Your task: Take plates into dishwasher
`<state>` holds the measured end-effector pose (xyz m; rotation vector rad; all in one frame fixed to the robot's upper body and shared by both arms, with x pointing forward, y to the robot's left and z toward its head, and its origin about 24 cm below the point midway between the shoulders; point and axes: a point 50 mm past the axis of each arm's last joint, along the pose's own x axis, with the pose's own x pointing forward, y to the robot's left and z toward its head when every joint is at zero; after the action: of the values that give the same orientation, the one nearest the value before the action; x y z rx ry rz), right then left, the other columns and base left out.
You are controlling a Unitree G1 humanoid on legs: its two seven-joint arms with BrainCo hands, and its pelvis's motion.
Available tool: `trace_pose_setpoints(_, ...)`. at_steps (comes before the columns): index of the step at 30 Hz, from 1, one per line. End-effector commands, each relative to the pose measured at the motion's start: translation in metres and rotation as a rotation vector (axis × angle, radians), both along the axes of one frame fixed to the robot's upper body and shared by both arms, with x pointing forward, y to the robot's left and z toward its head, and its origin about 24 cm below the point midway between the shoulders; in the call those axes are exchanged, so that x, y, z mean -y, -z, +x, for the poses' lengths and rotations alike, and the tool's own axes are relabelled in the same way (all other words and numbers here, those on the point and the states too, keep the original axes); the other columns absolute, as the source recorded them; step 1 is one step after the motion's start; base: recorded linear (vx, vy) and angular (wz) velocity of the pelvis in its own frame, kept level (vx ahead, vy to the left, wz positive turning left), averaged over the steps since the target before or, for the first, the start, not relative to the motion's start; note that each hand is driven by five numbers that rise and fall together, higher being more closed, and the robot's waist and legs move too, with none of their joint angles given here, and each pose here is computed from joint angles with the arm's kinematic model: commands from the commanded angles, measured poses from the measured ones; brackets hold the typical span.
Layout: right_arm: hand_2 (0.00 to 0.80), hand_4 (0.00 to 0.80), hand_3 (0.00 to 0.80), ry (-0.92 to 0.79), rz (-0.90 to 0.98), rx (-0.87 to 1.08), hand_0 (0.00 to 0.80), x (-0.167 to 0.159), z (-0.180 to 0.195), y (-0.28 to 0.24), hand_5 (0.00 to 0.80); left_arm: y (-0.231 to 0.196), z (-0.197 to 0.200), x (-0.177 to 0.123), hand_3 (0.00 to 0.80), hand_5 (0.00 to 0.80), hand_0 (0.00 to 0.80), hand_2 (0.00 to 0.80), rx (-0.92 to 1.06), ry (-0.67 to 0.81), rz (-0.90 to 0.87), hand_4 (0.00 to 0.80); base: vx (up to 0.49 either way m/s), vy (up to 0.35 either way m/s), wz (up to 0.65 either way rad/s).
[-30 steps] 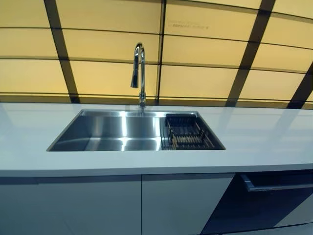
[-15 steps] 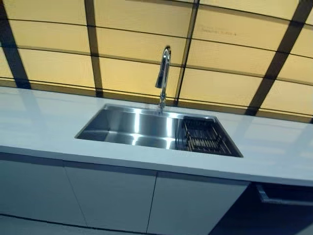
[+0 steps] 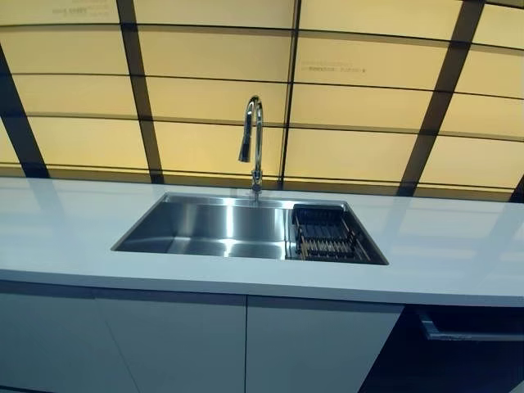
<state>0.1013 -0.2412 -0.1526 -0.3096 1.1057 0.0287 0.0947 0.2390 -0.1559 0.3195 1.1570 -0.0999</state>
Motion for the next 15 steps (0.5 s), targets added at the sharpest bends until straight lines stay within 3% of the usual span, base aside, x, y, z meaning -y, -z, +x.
trace_pose_setpoints(1,0.0,0.0,0.0,-0.013,-0.034,0.011,0.0,0.007,0.017,-0.005,0.0,-0.008,0.032,0.002,0.0,0.0,0.0,0.0,0.088,-0.027,-0.016,0.0,-0.035,0.087,-0.02)
trace_pose_setpoints(15,0.0,0.0,0.0,-0.005,-0.008,-0.036,0.0,0.004,0.002,0.001,0.0,-0.006,0.022,-0.005,0.0,0.0,0.0,0.0,0.03,0.017,0.021,0.0,0.026,0.074,0.0)
